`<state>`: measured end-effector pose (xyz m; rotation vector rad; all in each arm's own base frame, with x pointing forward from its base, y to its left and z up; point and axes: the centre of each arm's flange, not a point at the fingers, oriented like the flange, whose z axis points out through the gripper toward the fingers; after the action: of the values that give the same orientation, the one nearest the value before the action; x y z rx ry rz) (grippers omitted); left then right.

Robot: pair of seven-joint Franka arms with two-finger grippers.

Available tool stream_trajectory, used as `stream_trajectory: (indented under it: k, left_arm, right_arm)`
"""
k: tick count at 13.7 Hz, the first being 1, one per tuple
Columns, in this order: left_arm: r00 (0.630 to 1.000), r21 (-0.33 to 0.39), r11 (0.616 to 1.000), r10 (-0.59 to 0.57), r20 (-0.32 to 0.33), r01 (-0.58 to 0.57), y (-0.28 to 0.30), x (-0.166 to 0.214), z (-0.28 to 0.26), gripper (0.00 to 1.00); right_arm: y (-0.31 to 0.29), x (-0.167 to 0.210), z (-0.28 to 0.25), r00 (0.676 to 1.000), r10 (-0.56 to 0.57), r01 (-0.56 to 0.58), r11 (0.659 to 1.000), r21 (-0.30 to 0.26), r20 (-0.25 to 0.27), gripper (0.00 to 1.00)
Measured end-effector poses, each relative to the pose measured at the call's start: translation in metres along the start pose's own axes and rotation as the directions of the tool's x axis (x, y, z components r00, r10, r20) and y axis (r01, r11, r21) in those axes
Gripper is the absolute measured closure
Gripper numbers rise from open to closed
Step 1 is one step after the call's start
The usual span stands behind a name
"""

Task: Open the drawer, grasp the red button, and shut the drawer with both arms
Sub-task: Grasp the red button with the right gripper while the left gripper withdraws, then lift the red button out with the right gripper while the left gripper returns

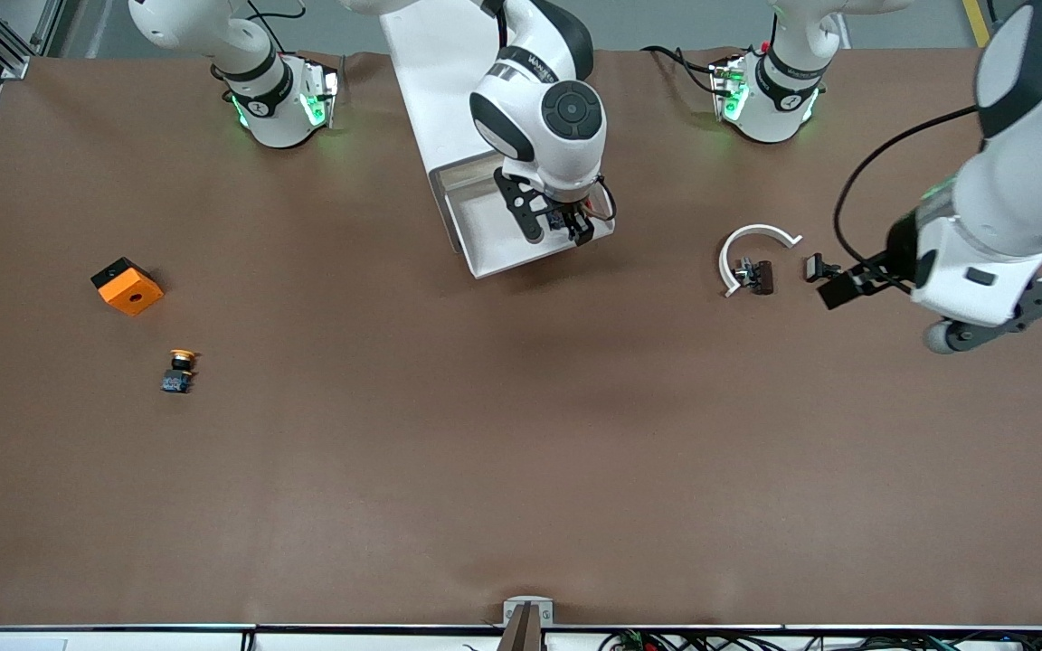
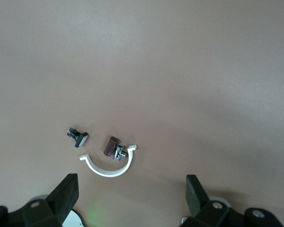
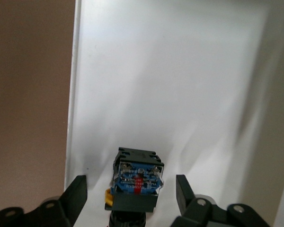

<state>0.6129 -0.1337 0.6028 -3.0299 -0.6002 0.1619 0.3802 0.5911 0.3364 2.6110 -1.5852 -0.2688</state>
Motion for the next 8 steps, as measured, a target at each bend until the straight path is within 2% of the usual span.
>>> stream_trajectory:
  k: [2,3,5,6,8]
  left_arm:
    - [1.000,-0.010,1.000,0.014,-0.012,-0.014,-0.004,0.004,-0.002,0.00]
    - [1.000,-0.013,1.000,0.020,-0.017,-0.020,-0.003,0.005,-0.001,0.00]
    - [0.999,-0.015,0.999,0.037,-0.020,-0.037,0.004,0.003,0.005,0.00]
    - [0.999,-0.015,0.999,0.050,-0.021,-0.051,0.010,0.003,0.012,0.00]
    - [0.996,-0.026,0.996,0.082,-0.031,-0.083,0.027,0.001,0.030,0.00]
  right_arm:
    - [0.000,-0.001,0.000,1.000,-0.002,0.002,1.000,-0.001,0.001,0.18]
    - [0.000,-0.001,0.000,1.000,-0.005,0.005,1.000,-0.001,0.001,0.21]
    - [0.000,-0.001,0.000,1.000,-0.016,0.016,1.000,-0.001,0.001,0.42]
    - [0.000,-0.001,0.000,1.000,-0.020,0.020,1.000,-0.001,0.001,0.43]
    - [0.001,-0.001,0.000,1.000,-0.026,0.026,1.000,-0.001,0.001,0.56]
